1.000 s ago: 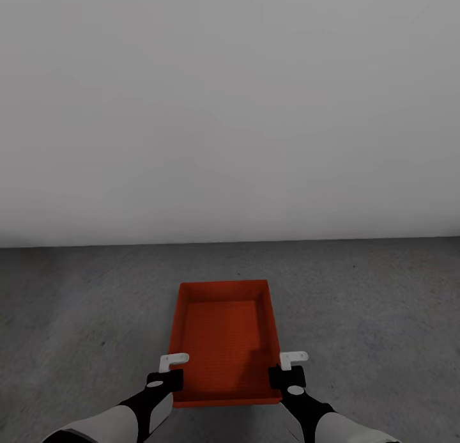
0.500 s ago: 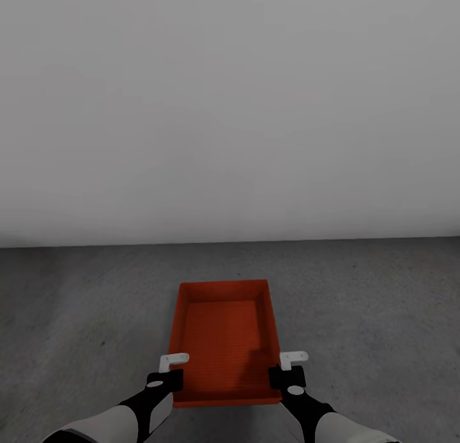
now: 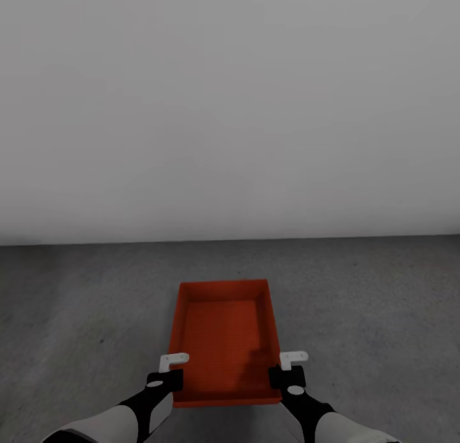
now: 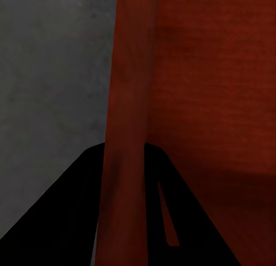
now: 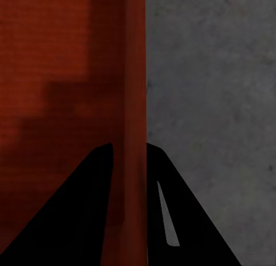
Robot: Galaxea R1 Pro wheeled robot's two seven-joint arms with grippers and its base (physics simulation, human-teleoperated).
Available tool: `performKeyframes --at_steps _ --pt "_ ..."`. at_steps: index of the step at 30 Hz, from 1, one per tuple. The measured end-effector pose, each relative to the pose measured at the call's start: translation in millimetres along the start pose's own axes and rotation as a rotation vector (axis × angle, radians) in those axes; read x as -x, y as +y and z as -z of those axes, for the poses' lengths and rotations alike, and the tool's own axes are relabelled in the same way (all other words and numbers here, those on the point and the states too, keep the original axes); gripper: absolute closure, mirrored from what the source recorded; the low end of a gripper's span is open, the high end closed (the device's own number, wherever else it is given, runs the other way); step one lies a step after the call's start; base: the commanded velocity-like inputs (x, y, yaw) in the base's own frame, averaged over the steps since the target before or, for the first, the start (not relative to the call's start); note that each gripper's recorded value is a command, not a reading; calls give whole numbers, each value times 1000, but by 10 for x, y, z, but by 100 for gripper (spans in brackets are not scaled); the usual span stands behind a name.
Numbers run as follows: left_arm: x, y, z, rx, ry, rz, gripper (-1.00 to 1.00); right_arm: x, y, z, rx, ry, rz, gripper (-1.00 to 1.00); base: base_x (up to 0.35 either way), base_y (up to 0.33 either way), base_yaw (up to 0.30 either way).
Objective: Move the two storage containers from the living room to the garage. In the garage, place one container on the floor and stack the other container on top of it (either order is fine).
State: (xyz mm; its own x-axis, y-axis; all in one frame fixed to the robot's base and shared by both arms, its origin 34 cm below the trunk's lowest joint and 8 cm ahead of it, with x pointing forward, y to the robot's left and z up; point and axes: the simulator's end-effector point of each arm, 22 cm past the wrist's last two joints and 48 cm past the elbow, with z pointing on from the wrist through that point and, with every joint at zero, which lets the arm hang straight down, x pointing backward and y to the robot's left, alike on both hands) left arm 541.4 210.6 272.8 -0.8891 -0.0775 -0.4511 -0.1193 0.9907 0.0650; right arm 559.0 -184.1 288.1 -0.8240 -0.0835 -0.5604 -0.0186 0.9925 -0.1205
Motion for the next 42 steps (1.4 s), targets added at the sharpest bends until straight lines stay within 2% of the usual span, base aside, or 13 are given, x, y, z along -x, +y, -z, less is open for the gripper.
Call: performKeyframes --at_steps 29,30,31,32,42 --pt "-15 -1 -17 0 0 0 100 -17 2 -15 0 0 1 100 0 0 0" --pt "-15 -1 -17 0 -1 1 -100 -15 3 -15 0 -1 1 100 0 0 0" --pt "104 56 -16 22 -51 25 -100 -105 -4 -14 -1 35 -88 -100 0 0 0" --pt "107 69 -16 26 -52 30 -100 -92 -14 -17 -4 33 -107 -100 0 0 0" --pt "103 67 -16 25 -52 33 -100 -92 -10 -17 -2 33 -107 -100 0 0 0"
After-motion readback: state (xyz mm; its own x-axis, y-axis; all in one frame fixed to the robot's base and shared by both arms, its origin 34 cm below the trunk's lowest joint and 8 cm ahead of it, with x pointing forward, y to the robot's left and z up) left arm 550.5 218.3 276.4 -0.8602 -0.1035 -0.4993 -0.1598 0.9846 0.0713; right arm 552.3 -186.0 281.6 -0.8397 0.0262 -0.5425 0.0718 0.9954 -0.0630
